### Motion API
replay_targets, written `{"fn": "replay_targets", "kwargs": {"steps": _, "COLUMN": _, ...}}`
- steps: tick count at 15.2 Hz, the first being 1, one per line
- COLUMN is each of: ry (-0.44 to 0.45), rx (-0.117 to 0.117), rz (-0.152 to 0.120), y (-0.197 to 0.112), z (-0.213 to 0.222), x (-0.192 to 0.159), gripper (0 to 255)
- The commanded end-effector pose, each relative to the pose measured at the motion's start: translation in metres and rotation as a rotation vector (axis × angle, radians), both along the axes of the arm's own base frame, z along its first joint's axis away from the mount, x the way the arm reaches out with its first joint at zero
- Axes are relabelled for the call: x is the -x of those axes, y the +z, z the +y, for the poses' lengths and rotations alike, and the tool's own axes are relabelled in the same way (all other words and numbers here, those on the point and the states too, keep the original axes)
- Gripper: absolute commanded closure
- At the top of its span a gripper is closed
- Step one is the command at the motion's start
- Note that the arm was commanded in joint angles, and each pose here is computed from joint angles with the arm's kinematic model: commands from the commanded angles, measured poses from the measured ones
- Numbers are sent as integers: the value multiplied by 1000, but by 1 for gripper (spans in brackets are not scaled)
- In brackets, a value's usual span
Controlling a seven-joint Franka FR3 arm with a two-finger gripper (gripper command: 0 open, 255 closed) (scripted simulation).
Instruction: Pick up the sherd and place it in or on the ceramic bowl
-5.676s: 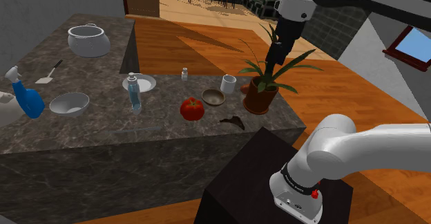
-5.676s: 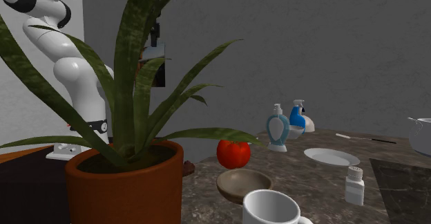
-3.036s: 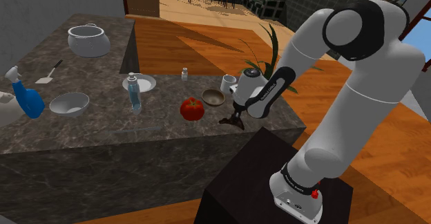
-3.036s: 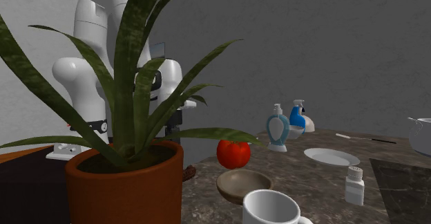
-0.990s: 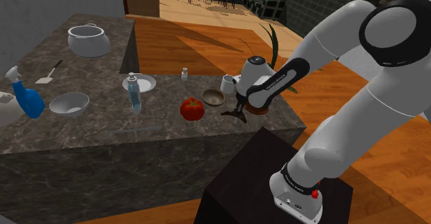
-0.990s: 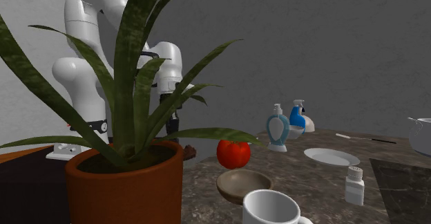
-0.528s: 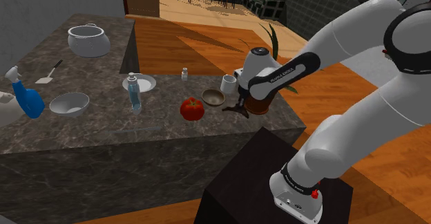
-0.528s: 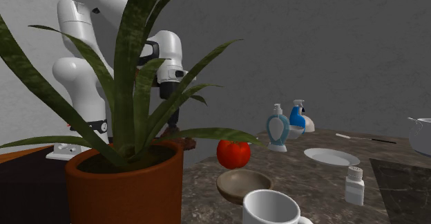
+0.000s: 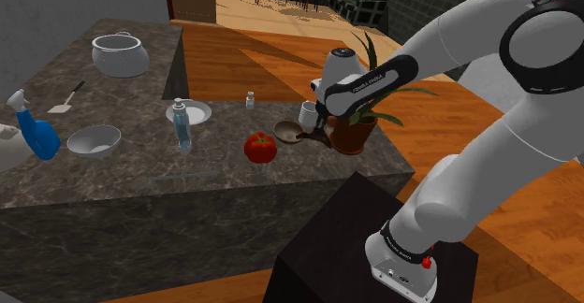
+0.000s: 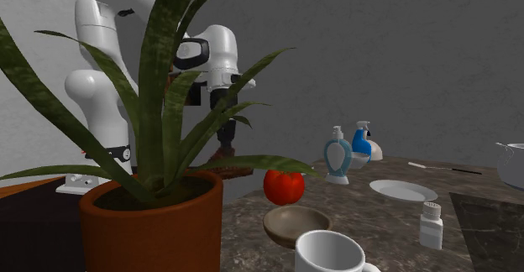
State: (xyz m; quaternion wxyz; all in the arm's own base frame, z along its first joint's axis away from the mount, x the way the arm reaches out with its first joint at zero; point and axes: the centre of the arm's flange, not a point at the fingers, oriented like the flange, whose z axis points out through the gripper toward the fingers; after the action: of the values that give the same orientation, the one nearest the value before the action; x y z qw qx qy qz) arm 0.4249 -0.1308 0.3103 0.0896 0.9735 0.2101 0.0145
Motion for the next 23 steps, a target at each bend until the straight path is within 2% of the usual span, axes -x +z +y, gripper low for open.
{"fn": "replay_targets", "kwargs": {"steps": 1, "ry": 1, "rx": 0, "rz": 0, "y": 1, "z": -11, "x": -24, "gripper": 255}}
{"fn": "replay_targets", "kwargs": {"steps": 13, "ry": 1, "rx": 0, "rz": 0, "y": 19, "z": -63, "x": -173, "gripper": 255}}
{"fn": "replay_targets", "kwargs": {"steps": 23, "ry": 1, "rx": 0, "rz": 0, "y": -28, "z": -64, "x": -176, "gripper": 255}}
